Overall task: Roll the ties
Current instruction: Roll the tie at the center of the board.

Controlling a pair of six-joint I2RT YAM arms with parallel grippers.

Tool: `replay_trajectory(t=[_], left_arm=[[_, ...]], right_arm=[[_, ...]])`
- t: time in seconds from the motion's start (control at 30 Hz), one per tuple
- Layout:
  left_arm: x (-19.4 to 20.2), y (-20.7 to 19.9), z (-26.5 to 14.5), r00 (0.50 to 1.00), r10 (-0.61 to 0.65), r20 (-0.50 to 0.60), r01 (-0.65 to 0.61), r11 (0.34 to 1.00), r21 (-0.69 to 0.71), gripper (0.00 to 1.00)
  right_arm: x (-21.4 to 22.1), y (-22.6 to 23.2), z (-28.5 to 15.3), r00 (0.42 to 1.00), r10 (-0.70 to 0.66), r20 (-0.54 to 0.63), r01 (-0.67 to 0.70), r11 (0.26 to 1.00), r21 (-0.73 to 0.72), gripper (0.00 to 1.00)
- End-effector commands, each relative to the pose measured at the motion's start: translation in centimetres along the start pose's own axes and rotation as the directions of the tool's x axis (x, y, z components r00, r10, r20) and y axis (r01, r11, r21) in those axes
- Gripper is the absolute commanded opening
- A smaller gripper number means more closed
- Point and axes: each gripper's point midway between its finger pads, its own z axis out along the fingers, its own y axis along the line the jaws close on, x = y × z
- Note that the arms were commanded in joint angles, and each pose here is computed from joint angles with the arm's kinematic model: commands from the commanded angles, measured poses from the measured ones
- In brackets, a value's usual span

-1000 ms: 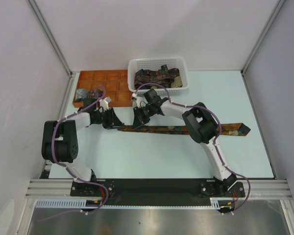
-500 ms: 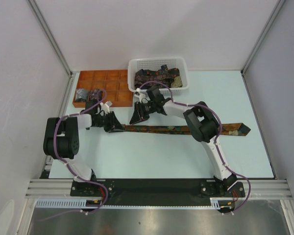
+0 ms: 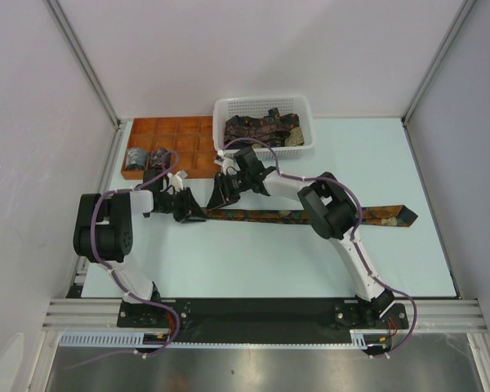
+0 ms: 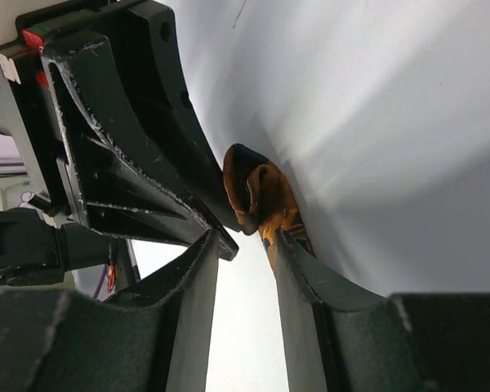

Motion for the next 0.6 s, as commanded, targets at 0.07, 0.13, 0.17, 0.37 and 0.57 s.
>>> replay_trajectory(t=[0.07, 0.13, 0.17, 0.37, 0.57], left_arm=[[0.0, 0.4, 0.1, 1.000, 0.017, 0.000, -0.017, 1.000, 0.008, 0.28], [0.0, 0.5, 0.0, 1.000, 0.018, 0.001, -0.018, 1.000, 0.007, 0.28], [0.0, 0.5, 0.0, 1.000, 0.017, -0.001, -0.017, 1.000, 0.006, 0.28], [0.3, 0.6, -0.1, 1.000, 0.024, -0.007, -0.024, 1.000, -0.003, 0.28], [0.6, 1.1, -0.1, 1.000, 0.017, -0.014, -0.017, 1.000, -0.017, 0.28]], right_arm=[[-1.8, 0.7, 1.0, 0.998, -0.051, 0.044, 0.051, 0.999, -0.001, 0.39], [-2.1, 0.7, 1.3, 0.996, -0.069, 0.059, 0.070, 0.998, -0.008, 0.39], [-2.1, 0.7, 1.4, 0.996, -0.070, 0.058, 0.070, 0.997, -0.009, 0.39], [-2.2, 0.9, 2.0, 0.995, -0.079, 0.061, 0.080, 0.997, -0.018, 0.38], [-2.1, 1.4, 2.1, 0.995, -0.077, 0.059, 0.080, 0.996, -0.041, 0.37]])
